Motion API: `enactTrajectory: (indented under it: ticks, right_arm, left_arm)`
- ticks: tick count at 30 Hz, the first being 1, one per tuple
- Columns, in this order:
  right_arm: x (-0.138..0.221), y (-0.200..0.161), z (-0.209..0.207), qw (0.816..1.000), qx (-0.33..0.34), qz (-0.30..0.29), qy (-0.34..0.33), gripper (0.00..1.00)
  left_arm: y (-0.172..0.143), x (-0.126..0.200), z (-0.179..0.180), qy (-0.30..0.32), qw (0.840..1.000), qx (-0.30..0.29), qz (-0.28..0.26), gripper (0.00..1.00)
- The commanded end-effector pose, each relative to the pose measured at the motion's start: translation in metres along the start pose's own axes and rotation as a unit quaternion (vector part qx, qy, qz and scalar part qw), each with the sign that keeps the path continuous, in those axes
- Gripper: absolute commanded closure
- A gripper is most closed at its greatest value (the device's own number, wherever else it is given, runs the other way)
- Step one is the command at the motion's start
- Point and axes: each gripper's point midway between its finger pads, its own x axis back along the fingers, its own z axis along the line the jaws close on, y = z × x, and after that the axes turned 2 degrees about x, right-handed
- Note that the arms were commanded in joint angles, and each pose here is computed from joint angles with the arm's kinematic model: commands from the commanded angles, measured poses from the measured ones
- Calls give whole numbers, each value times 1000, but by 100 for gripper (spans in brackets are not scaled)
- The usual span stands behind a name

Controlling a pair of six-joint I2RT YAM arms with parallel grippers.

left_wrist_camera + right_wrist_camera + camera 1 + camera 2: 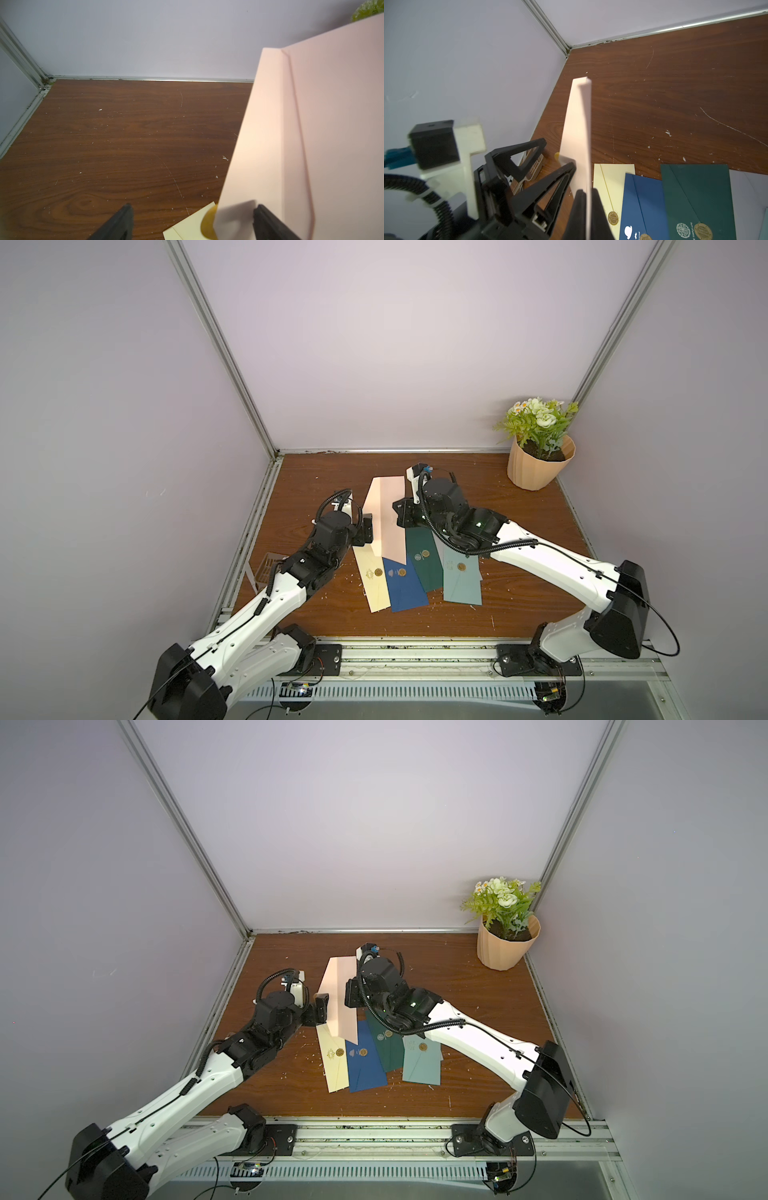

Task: Open the envelope
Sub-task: Open the envelope flap on the envelope.

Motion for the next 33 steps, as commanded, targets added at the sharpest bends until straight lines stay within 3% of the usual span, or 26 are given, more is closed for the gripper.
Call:
enactTrajectory:
  ticks: [1, 7, 16, 24, 33]
  right_arm:
    - [21, 11, 21, 998, -8, -12, 55, 100]
    - [37, 7, 45, 987, -36, -4, 156, 100]
    - [48, -1, 70, 954, -93, 8, 286, 100]
    - [55, 18, 61, 951, -102, -9, 290, 100]
    - [63, 48, 33, 965, -80, -31, 247, 100]
  left_arm:
    - [2, 1, 9, 18, 1000, 7, -5, 9]
    - [2, 0, 7, 13, 1000, 10, -6, 9]
    - [8, 5, 7, 5, 1000, 13, -23, 8]
    - [6, 11, 13, 10, 999, 29, -30, 7]
    - [36, 61, -16, -127, 981, 69, -127, 0]
